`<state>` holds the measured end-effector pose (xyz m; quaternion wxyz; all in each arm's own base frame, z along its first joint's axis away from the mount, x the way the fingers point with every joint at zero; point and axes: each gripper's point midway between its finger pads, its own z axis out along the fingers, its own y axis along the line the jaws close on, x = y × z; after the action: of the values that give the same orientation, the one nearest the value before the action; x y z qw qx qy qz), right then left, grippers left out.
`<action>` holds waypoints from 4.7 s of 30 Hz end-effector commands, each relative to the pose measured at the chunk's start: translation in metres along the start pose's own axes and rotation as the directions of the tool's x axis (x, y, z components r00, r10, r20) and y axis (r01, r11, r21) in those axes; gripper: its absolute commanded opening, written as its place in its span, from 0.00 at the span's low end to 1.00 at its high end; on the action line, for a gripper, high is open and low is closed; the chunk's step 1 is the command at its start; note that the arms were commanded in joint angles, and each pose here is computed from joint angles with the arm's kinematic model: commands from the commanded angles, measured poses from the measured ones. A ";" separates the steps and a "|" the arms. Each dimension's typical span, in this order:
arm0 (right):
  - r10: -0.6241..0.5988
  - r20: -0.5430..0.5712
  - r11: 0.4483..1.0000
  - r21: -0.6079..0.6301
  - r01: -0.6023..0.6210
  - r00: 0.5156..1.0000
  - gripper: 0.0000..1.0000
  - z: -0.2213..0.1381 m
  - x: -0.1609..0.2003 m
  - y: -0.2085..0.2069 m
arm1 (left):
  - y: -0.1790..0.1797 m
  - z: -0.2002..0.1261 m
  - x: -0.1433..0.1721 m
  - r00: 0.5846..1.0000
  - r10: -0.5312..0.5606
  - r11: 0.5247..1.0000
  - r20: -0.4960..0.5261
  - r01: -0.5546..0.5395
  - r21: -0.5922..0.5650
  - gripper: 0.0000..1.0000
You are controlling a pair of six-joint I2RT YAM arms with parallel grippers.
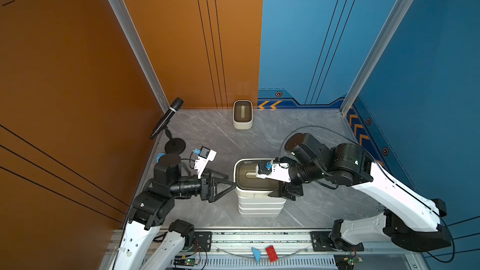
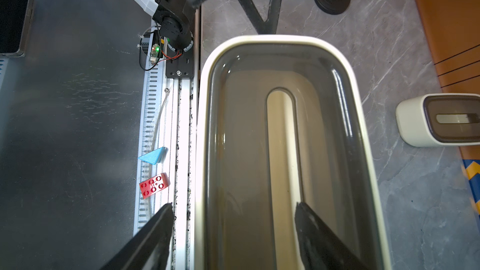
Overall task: Stack the tissue boxes
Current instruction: Place the tissue box at the tissue box, then pick up the tissue box from the center of the board.
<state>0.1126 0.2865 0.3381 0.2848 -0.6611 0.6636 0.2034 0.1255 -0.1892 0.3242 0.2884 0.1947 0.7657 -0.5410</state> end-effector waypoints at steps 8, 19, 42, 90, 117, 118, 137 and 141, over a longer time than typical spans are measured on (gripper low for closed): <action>0.060 0.151 0.976 0.197 -0.089 0.987 0.84 -0.026 -0.012 -0.036 | -0.003 -0.007 -0.016 0.994 0.100 0.993 0.042 -0.097 -0.074 0.98; 0.152 0.288 0.936 0.265 -0.231 0.945 1.00 -0.045 -0.019 -0.063 | 0.018 -0.019 -0.038 0.987 0.090 0.968 0.130 -0.055 -0.246 0.98; 0.732 0.604 0.261 0.179 -0.949 0.315 1.00 -0.056 0.113 -0.226 | 0.179 -0.013 -0.158 0.977 0.108 0.625 0.182 0.075 -0.777 1.00; 0.814 0.514 0.257 0.100 -0.961 0.271 1.00 0.083 0.158 -0.307 | 0.495 0.176 -0.259 0.984 0.086 0.408 0.153 0.105 -0.907 0.65; 0.807 0.524 0.293 0.044 -0.955 0.272 1.00 0.072 0.146 -0.299 | 0.467 0.161 -0.276 0.977 0.071 0.461 0.202 0.148 -0.875 0.36; 0.802 0.531 0.297 0.043 -0.954 0.274 1.00 0.068 0.144 -0.296 | 0.458 0.157 -0.280 0.976 0.078 0.463 0.202 0.144 -0.875 0.36; 0.770 0.595 0.204 0.111 -0.973 0.229 1.00 -0.022 0.167 -0.229 | 0.289 0.037 -0.307 0.966 0.208 0.505 0.153 0.028 -0.863 0.34; 0.771 0.588 0.221 0.116 -0.968 0.246 1.00 -0.029 0.167 -0.211 | 0.258 0.020 -0.300 0.968 0.223 0.550 0.116 -0.026 -0.835 0.34</action>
<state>0.3415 0.1365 0.2855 0.4099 0.0017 0.8581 0.3093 0.5337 -0.1098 0.3208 0.4712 -0.0086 0.8778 -0.0863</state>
